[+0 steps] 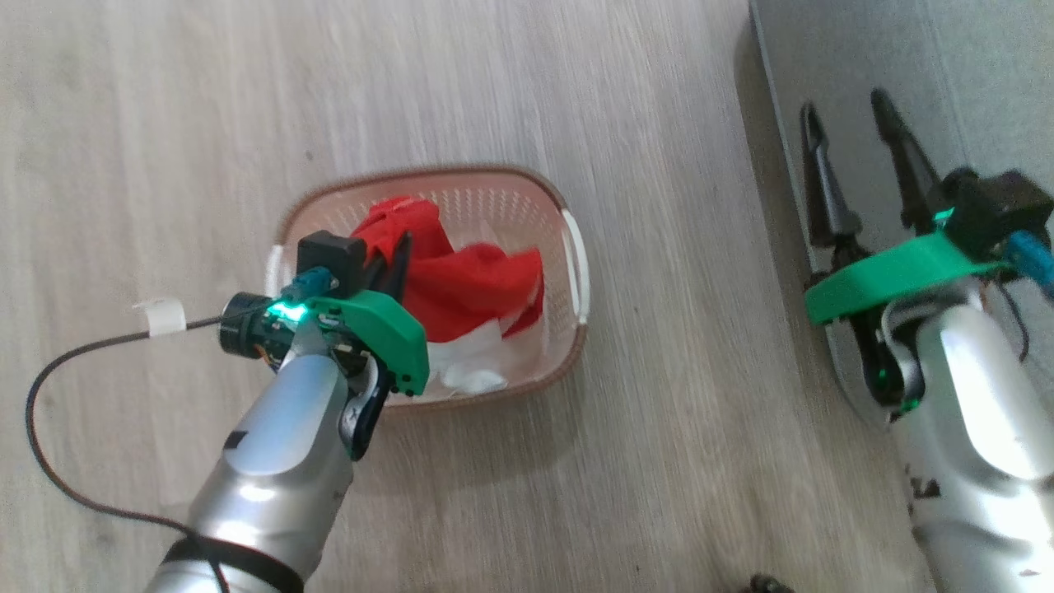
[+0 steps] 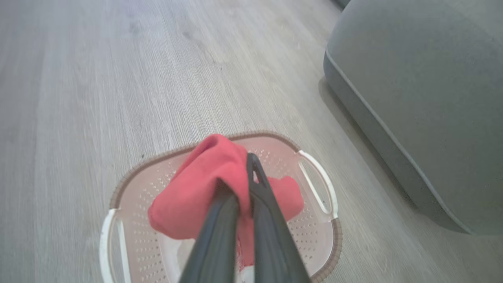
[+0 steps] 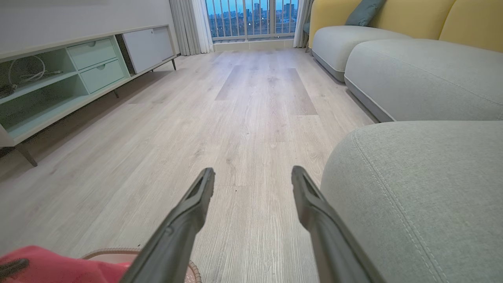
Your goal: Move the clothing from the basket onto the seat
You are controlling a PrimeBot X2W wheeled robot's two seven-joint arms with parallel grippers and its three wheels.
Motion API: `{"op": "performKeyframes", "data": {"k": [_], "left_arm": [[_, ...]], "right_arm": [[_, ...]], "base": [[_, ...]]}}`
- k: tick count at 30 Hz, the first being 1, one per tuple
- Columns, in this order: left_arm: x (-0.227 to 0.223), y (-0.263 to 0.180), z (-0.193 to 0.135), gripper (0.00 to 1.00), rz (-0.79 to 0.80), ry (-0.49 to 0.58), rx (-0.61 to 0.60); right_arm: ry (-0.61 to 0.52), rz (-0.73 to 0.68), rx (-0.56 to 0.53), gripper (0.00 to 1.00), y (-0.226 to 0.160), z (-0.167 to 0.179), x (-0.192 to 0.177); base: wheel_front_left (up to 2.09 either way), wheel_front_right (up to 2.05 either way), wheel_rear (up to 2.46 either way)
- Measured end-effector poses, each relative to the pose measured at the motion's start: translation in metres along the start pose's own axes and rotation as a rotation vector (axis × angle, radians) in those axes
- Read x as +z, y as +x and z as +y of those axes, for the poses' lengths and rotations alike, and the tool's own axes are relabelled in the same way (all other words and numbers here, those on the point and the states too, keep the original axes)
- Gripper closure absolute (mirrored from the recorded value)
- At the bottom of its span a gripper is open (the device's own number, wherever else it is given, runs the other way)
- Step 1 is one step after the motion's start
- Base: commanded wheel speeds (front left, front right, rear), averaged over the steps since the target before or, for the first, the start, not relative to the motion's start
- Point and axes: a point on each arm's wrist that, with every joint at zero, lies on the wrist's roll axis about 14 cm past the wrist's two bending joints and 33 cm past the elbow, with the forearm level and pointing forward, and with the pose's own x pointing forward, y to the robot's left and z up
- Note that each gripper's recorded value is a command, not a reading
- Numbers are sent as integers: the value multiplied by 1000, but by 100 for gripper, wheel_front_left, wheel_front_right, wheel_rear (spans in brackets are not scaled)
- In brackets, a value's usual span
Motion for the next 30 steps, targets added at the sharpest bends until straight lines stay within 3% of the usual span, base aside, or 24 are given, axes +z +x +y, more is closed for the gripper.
{"op": "performKeyframes", "data": {"k": [15,30], "left_arm": [[140,-73,-23,100,-403,66,1],[259,-137,-77,100,-760,191,-104]], "right_arm": [[30,-62,83,0,-38,39,37],[33,-48,97,0,-73,47,36]], "base": [[0,0,0],[0,0,0]]}}
